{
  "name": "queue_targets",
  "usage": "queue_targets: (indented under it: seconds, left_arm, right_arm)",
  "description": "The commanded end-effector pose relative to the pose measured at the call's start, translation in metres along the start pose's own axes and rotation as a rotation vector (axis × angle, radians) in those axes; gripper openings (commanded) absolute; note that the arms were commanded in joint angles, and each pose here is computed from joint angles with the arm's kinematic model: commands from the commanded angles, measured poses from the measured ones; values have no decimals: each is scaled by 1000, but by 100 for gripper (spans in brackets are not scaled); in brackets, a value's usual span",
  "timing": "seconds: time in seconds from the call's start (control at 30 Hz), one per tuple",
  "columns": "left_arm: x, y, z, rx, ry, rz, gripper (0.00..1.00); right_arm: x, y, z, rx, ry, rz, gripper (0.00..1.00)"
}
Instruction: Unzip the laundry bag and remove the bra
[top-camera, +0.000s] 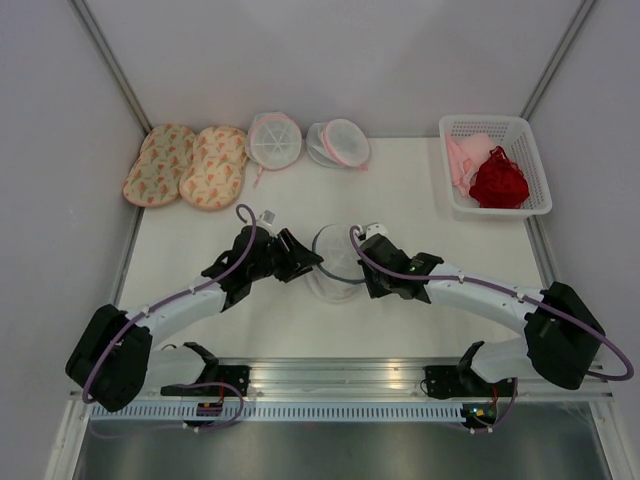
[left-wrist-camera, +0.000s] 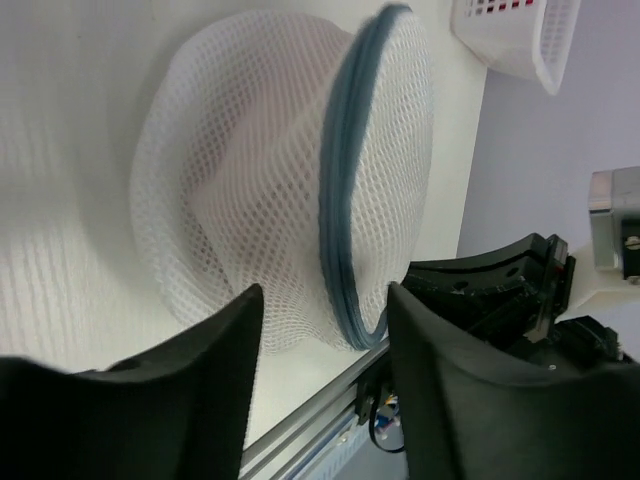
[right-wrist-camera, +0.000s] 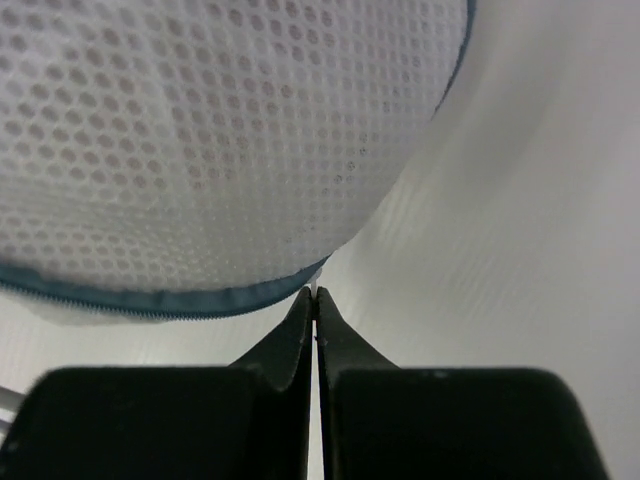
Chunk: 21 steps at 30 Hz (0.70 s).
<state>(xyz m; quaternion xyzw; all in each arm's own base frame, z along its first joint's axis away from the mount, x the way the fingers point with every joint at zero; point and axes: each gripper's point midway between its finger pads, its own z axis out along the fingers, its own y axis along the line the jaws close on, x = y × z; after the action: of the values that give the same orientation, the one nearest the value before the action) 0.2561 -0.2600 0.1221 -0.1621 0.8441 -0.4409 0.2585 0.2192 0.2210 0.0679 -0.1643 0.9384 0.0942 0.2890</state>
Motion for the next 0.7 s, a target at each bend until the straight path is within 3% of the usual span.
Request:
queue_targets:
  seconds: [0.0, 0.03, 0.2, 0.3, 0.33, 0.37, 0.47, 0.57, 0.63, 0.67]
  left_arm:
    - [-10, 6, -14, -38, -65, 40, 61]
    - [-12, 8, -17, -49, -82, 41, 70]
    - [-41, 11, -44, -97, -275, 52, 83]
    - [-51, 21, -54, -155, -331, 71, 87]
    - [-51, 24, -56, -178, -331, 81, 87]
    - [-53, 26, -57, -195, -339, 85, 87]
    - [-50, 30, -53, -210, -318, 100, 88]
    - [-44, 36, -43, -224, -268, 119, 88]
    - [-40, 38, -37, -207, -251, 134, 86]
    - [-44, 22, -34, -124, -271, 144, 85]
  right_arm:
    - [-1, -26, -2, 142, 4, -16, 1]
    - [-1, -28, -2, 152, 4, -17, 0]
    - [1, -40, -3, 213, 5, -24, 0]
    - [-2, -44, -6, 240, 2, -20, 0]
    - [-4, -44, -8, 245, -4, -21, 5]
    - [-5, -45, -11, 244, -7, -20, 30]
    - [-13, -43, -25, 222, -28, -14, 74]
    - [-28, -33, -48, 152, -79, 10, 86]
    - [-41, -27, -66, 104, -132, 35, 88]
    - [-45, -21, -71, 70, -145, 38, 88]
